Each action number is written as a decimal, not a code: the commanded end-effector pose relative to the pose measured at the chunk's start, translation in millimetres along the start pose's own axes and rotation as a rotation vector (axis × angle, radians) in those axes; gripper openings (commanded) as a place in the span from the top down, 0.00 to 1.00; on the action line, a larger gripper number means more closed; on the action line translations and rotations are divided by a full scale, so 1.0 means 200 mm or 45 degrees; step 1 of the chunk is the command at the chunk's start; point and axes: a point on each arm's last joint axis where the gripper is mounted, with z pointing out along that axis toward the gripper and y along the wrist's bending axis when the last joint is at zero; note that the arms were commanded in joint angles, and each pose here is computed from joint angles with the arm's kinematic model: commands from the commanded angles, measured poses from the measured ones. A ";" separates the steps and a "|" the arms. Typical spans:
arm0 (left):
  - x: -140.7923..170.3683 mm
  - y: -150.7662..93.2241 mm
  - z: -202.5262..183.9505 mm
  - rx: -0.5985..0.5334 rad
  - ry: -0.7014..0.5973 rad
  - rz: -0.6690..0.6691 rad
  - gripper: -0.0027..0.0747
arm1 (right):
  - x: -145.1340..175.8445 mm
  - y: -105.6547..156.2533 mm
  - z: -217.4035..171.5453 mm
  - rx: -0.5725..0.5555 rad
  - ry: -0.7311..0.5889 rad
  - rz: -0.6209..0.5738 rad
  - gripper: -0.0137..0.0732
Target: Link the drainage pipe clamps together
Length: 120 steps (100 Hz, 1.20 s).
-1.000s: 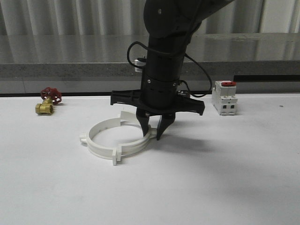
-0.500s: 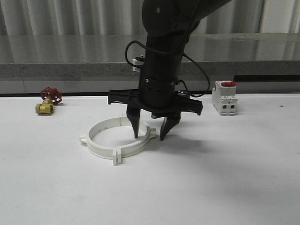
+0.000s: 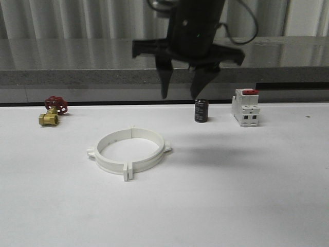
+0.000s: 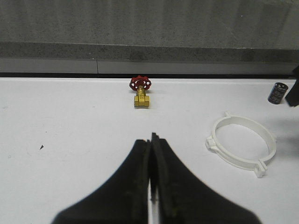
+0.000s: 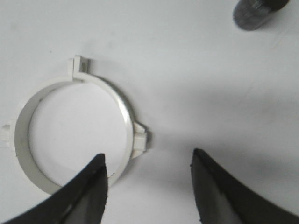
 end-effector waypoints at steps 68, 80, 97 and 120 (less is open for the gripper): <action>-0.07 0.00 -0.01 0.006 -0.108 -0.017 0.99 | 0.49 -0.96 -1.03 0.327 -0.450 0.176 0.36; -0.07 0.00 -0.01 0.006 -0.108 -0.017 0.99 | 0.66 -0.94 -1.09 0.321 -0.503 0.172 0.36; -0.07 0.00 -0.01 0.006 -0.108 -0.017 0.99 | 0.91 -0.93 -1.14 0.316 -0.583 0.169 0.37; -0.07 0.00 -0.01 0.006 -0.108 -0.017 0.99 | 1.17 -0.92 -1.19 0.331 -0.683 0.160 0.62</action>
